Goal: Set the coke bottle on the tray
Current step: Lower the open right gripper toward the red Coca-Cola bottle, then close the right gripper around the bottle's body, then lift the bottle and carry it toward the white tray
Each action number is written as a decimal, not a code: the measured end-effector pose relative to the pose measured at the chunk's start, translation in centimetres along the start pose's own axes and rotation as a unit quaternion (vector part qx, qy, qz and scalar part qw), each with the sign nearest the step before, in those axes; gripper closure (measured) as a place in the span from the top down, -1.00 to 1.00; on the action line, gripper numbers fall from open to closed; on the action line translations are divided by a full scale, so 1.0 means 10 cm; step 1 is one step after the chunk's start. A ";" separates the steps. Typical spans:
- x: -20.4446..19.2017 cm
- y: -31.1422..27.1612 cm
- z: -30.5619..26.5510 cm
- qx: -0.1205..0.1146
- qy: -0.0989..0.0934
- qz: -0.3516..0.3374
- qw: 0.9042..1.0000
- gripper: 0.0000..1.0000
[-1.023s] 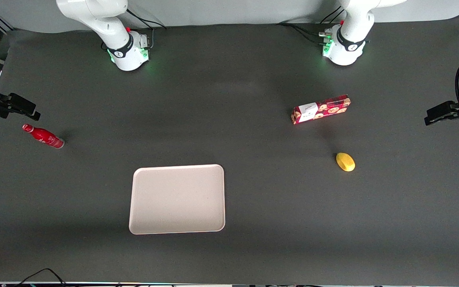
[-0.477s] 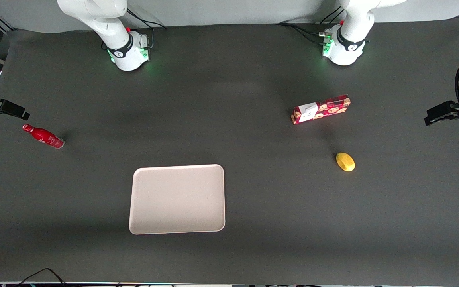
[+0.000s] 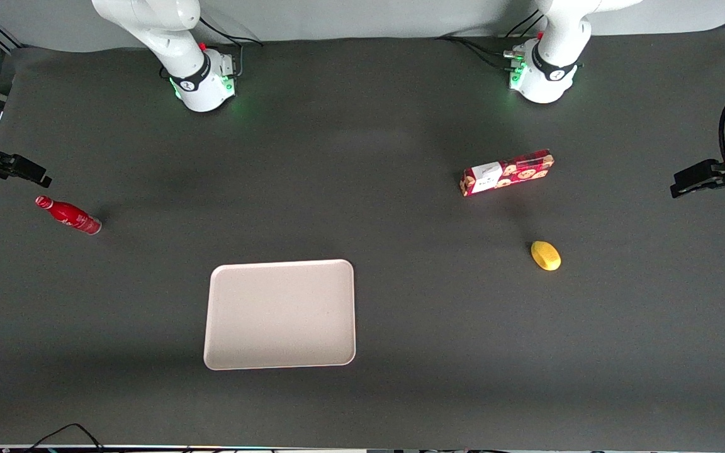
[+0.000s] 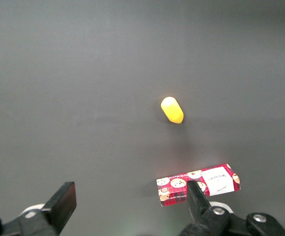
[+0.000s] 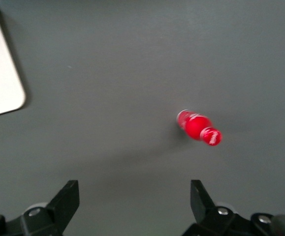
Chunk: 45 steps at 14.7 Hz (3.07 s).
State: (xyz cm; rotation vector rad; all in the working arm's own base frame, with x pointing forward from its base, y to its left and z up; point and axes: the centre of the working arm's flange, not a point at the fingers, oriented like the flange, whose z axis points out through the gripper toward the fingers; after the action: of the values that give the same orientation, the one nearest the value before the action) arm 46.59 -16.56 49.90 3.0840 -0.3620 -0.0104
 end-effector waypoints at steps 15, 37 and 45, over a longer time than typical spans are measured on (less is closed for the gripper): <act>-0.20 1.09 1.57 0.027 0.031 0.008 0.999 1.00; -0.06 1.19 1.83 0.026 0.032 -0.006 0.999 -0.37; 0.22 1.13 1.23 0.056 -0.027 -0.029 0.998 -0.37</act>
State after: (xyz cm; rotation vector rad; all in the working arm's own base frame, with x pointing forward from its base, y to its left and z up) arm 45.97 -28.48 37.97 3.2098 -0.2847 -0.0787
